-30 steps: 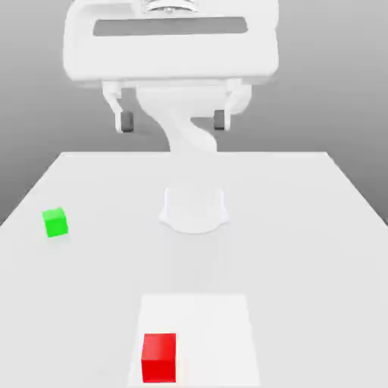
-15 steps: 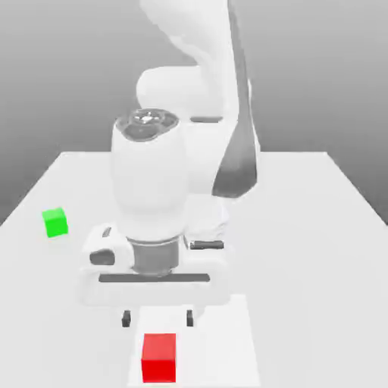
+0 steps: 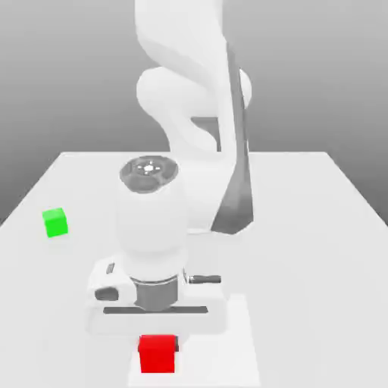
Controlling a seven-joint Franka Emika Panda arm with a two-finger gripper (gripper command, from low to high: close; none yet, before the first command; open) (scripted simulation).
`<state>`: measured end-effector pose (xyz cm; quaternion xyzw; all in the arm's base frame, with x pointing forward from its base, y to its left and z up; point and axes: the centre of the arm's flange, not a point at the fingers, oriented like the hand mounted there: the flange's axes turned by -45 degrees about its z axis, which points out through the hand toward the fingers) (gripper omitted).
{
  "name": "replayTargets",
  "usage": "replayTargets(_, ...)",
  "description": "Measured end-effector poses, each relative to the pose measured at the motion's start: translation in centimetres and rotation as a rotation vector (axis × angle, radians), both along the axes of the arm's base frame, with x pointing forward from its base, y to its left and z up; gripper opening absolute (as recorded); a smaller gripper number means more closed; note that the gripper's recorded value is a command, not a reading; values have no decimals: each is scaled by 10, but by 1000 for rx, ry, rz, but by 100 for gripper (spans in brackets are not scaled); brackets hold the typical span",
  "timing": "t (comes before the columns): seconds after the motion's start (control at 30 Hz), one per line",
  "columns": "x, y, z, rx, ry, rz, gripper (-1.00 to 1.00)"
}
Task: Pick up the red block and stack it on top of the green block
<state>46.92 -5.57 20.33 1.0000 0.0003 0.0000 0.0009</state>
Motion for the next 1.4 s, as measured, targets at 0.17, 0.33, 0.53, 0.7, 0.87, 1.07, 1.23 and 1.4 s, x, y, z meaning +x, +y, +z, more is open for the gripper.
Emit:
replayTargets(0.17, -50, -117, 30, -54, -6, -335, -100)
replayTargets(0.33, -148, -231, 49, -85, -5, -752, -100)
replayTargets(0.53, -261, -285, 57, -80, -4, -1148, -100)
replayTargets(0.7, -364, -299, 51, -39, -2, -1504, -100)
replayTargets(0.87, -412, -294, 37, 32, 4, -1695, -100)
replayTargets(1.07, -407, -295, 18, 94, 12, -1694, -100)
replayTargets(1.23, -405, -295, 3, 110, 11, -1693, -100)
replayTargets(1.4, -406, -295, -10, 95, 7, -1696, -100)
